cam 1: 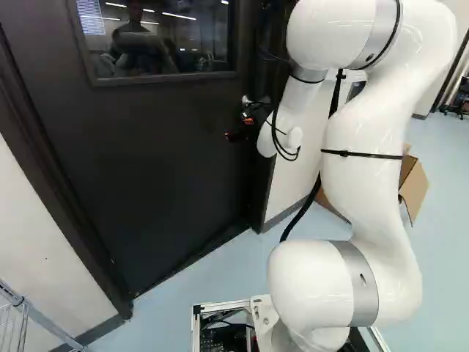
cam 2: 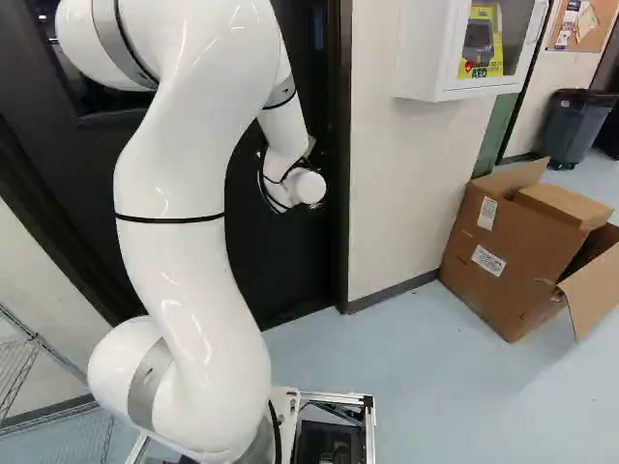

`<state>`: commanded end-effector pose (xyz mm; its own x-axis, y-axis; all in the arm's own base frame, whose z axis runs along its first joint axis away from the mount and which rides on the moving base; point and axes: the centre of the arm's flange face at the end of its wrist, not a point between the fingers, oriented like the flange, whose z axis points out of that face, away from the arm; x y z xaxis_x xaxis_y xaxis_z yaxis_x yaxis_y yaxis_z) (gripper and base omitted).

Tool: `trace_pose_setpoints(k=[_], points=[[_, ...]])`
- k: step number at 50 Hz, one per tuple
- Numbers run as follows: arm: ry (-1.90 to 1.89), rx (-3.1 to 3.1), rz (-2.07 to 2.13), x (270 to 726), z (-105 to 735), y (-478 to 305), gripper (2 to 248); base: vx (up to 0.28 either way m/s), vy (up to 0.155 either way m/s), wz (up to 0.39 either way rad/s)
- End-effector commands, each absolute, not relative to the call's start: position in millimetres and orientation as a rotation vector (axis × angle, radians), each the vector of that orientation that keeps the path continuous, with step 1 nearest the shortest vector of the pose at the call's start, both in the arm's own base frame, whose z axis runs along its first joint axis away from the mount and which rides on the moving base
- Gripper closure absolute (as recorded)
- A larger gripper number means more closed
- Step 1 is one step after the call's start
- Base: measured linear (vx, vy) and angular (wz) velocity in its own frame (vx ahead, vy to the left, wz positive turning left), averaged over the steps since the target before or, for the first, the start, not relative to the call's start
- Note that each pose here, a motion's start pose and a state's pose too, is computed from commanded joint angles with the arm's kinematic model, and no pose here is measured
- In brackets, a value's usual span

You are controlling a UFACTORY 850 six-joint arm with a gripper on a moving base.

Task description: Open the door and move inside

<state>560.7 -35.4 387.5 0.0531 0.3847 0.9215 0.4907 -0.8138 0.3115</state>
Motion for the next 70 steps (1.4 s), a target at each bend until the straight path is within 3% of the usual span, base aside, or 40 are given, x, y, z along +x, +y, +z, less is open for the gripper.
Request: trace_pose_setpoints(k=[70], points=[[-1.086,-2.008,-1.932,674,372,54,3,-0.001,-0.001,-0.001]])
